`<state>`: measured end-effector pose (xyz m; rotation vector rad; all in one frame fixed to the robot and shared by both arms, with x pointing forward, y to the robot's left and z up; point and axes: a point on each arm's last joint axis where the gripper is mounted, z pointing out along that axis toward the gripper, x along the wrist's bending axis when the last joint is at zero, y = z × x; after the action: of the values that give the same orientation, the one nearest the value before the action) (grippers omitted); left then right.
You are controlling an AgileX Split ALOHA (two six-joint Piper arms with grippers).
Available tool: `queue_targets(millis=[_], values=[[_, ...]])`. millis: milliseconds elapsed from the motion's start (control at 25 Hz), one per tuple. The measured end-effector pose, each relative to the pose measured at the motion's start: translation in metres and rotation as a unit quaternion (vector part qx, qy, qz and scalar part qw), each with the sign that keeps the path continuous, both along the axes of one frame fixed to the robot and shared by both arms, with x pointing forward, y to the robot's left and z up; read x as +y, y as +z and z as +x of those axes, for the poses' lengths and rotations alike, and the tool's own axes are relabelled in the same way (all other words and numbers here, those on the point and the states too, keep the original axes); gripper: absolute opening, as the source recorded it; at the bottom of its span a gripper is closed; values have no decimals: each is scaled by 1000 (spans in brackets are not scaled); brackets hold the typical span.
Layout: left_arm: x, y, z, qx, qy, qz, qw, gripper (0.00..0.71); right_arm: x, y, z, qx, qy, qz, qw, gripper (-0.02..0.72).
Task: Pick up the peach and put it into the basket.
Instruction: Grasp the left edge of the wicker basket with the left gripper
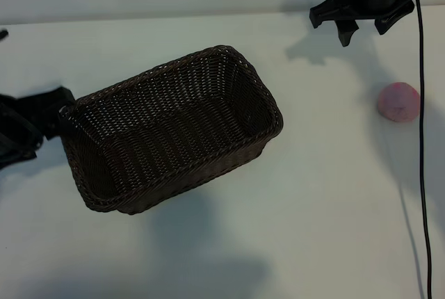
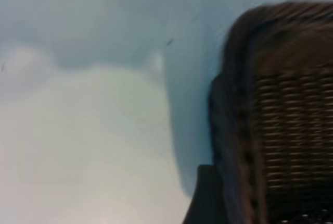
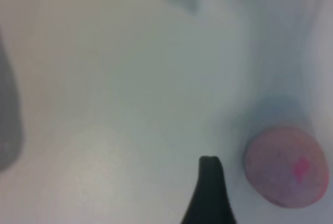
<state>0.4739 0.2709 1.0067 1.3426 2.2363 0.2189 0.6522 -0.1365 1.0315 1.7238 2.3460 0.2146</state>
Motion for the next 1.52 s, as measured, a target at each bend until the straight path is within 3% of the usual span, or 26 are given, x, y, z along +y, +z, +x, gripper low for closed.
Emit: queue_targets(millis=[440,960,1520], values=[[-5,-43,27,23,31,-28,999,557,0,0,0,0,0,0,1000,544],[-14,-78,37,69,8,-62,996,556,0,0,0,1,0,1,1000,544],[-14,-82,35,84,-6,-54,995,494,1,0,0,2,-1,4,1000,544]])
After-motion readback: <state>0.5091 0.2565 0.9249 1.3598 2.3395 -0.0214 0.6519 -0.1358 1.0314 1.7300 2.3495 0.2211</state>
